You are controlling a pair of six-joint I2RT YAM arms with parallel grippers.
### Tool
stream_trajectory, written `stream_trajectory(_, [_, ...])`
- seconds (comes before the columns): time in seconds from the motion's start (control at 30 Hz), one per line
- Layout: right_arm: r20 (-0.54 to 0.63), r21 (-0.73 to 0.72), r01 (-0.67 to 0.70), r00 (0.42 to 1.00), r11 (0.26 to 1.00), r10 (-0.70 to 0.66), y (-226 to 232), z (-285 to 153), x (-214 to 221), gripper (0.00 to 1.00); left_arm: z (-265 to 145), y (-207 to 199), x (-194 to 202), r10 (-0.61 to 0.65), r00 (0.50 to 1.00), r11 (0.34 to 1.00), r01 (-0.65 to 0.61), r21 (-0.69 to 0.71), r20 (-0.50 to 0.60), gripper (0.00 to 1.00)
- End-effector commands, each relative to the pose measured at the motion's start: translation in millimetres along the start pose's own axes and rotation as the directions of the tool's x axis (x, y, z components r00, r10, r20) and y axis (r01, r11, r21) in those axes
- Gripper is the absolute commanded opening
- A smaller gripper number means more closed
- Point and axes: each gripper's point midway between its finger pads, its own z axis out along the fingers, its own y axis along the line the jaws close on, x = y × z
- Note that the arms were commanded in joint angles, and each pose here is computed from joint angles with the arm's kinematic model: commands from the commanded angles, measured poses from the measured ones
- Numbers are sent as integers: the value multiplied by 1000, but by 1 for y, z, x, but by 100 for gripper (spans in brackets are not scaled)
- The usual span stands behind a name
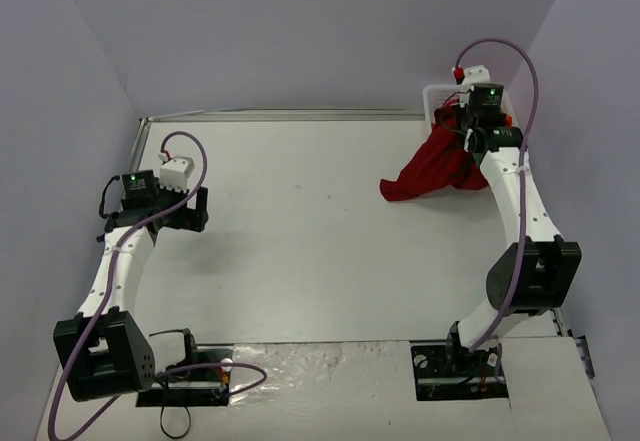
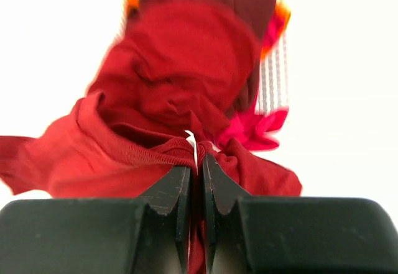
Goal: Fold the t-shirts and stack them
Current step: Move the tshirt to the center of the board
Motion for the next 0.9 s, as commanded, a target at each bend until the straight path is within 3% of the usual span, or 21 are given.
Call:
stream_trajectory(0.0, [177,-8,-15,984,1000,16,-3,-52,-66,0,-10,3,-24,25,998,1000,-25,0,56,94])
stream_trajectory(0.3, [386,-111,32,922,993,14,20,-125,-149,0,-11,2,-25,27,998,1000,-27,2,58,94])
stream_trajectory(0.5, [494,-220,153,869,963,-25,66,-161,-181,0,-11,2,-24,27,998,1000,-27,2,57,94])
stream_trajectory(0.7, [550,-336,332,829,881,-102,135,-188,-177,0,-9,2,-23,27,998,1000,-27,4,53,94])
stream_trajectory(0.87, [502,-423,480,830,769,-241,207,-177,-128,0,-9,3,-23,26,998,1000,-26,3,49,94])
